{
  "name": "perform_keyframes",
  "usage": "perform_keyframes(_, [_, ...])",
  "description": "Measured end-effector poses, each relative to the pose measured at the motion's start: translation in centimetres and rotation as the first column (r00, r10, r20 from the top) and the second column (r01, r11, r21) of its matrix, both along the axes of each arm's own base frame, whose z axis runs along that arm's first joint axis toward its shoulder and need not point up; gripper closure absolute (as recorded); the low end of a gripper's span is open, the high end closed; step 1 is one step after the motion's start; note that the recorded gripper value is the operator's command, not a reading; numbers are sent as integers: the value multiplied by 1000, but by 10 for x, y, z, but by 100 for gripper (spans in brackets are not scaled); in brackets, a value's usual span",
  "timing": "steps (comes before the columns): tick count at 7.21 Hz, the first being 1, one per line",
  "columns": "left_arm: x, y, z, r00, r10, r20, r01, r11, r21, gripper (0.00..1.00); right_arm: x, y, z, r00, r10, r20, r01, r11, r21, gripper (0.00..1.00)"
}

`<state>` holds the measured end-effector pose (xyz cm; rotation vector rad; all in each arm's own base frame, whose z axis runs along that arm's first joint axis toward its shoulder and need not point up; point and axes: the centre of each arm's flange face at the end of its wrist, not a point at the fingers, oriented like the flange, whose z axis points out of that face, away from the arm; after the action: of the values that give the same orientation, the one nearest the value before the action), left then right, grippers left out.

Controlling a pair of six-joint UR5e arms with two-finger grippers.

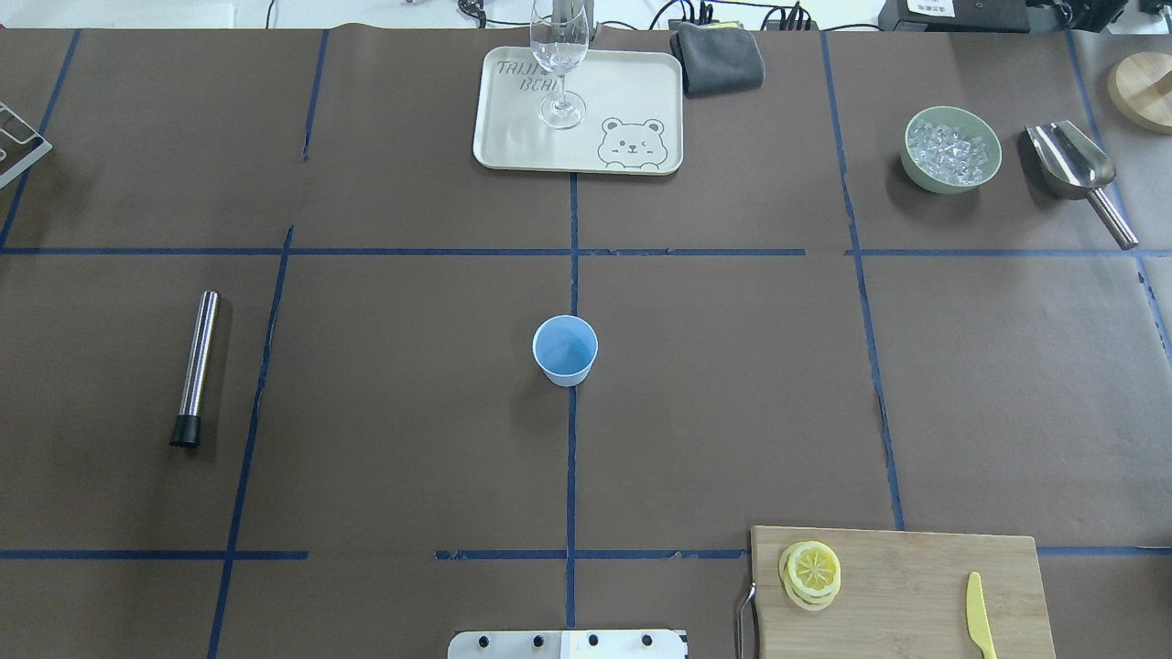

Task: Squeeze lemon into cup
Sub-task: 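Move the right gripper down toward the wooden cutting board with lemon slices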

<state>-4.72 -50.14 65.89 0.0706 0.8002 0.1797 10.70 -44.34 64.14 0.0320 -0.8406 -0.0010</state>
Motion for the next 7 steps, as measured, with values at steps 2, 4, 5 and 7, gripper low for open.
perform_keyframes(2, [0, -1, -2, 1000, 1, 0, -1, 1000, 5, 0, 0, -1, -2, 1000, 6, 1, -6, 1000, 2, 0])
perform_keyframes(4, [0, -5, -7, 1000, 1, -1, -1, 1000, 17, 0, -9, -7, -25, 1000, 6, 21, -7, 999, 40, 0])
perform_keyframes(5, [1, -6, -9, 1000, 1, -1, -1, 1000, 24, 0, -23, -23, -56, 998, 25, 57, -29, 998, 59, 0])
perform_keyframes(7, [1, -8, -13, 1000, 1, -1, -1, 999, 37, 0, -100, -56, -115, 990, -6, 139, 3, 1000, 19, 0])
